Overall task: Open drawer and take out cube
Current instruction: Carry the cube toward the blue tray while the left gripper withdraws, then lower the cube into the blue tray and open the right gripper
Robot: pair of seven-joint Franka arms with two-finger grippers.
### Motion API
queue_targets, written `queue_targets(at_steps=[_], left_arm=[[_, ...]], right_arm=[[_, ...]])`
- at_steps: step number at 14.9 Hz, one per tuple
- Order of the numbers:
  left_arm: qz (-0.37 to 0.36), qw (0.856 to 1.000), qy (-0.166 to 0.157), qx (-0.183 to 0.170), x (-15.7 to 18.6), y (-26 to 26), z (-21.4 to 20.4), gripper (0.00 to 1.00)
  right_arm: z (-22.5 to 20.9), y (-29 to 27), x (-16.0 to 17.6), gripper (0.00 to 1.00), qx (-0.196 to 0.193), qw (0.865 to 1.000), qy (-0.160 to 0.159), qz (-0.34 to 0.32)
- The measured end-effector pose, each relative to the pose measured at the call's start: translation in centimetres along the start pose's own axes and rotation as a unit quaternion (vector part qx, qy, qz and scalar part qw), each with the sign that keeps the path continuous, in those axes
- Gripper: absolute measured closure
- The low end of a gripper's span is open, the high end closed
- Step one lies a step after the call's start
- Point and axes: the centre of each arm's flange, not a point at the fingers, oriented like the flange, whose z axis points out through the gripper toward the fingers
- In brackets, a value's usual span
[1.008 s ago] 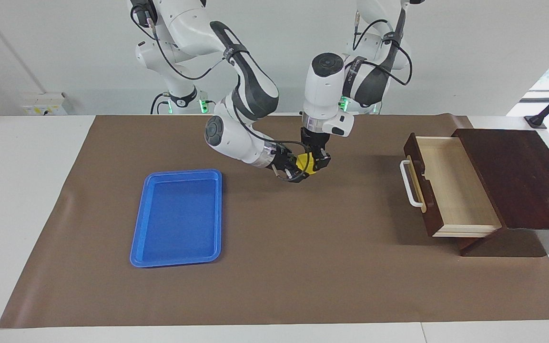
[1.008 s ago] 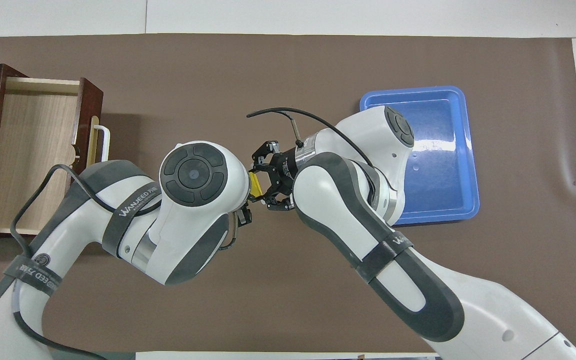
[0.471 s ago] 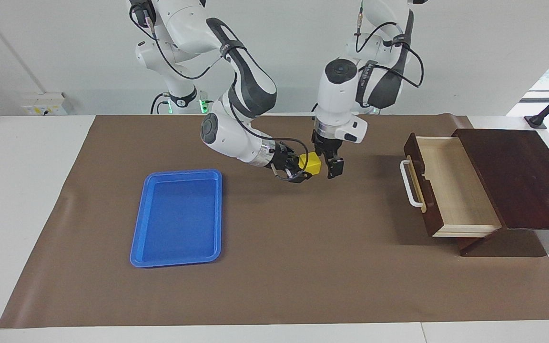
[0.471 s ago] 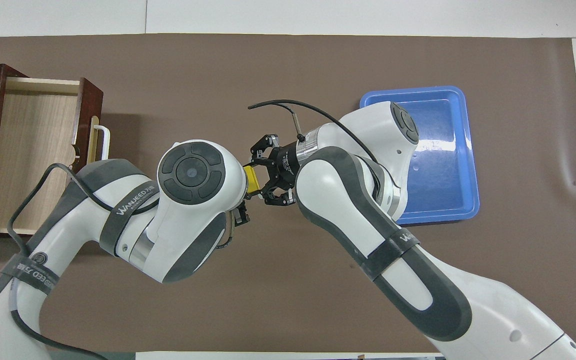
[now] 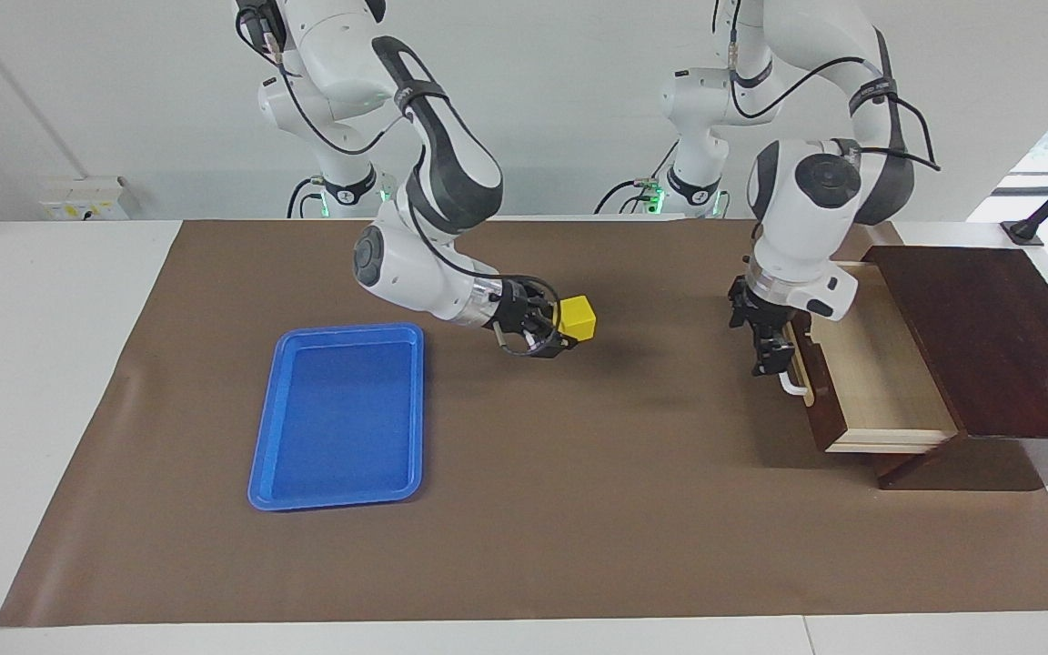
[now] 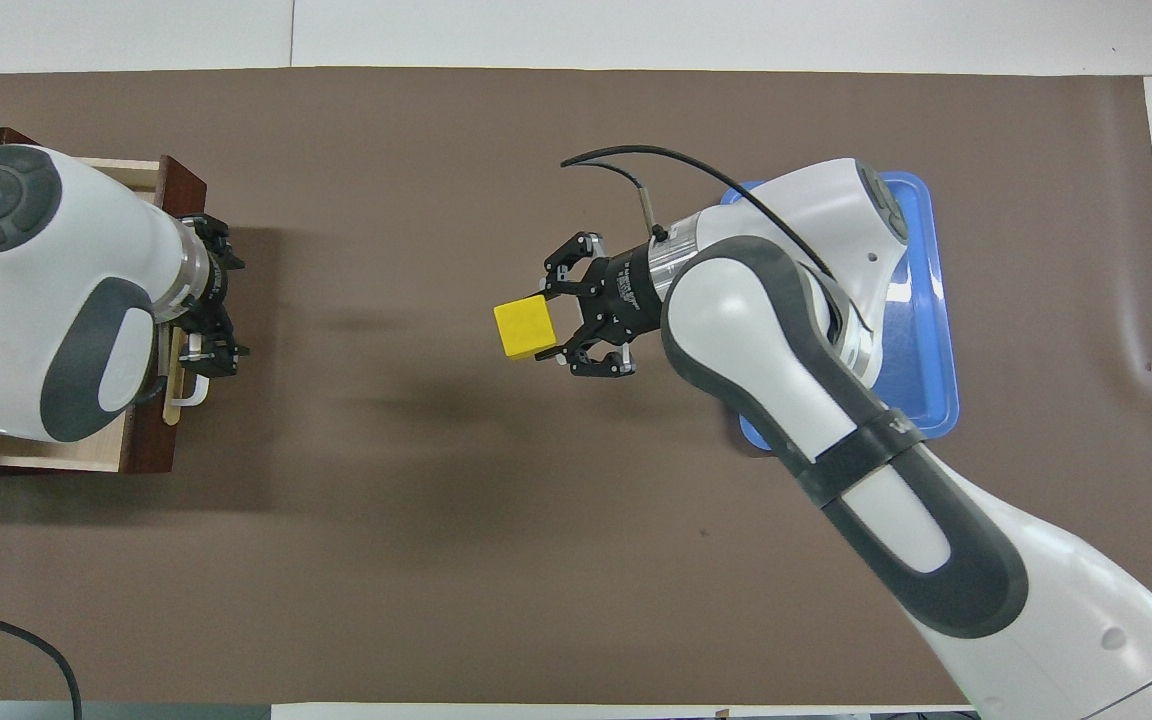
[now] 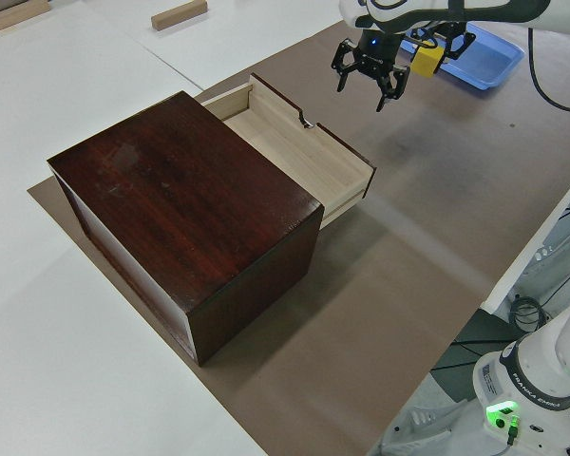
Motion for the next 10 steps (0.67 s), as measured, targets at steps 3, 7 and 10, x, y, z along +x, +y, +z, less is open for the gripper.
queue_targets(at_steps=[3,7,10], left_arm=[[0.066,0.998,-0.001,-0.004,5.4,0.9,0.3,0.0],[0.089,0.996,0.01,-0.009,10.4,1.3,0.5,0.0],[0.11,0.994,0.021,-0.009,15.6,1.2,1.0,0.0]], right_arm=[[-5.1,-0.7,5.1,0.44,-0.004,1.0,0.001,0.025],[-10.3,-0.1,10.7,0.44,0.002,1.0,0.011,0.018],[-13.5,2.4,16.5,0.44,0.007,1.0,0.004,0.007]])
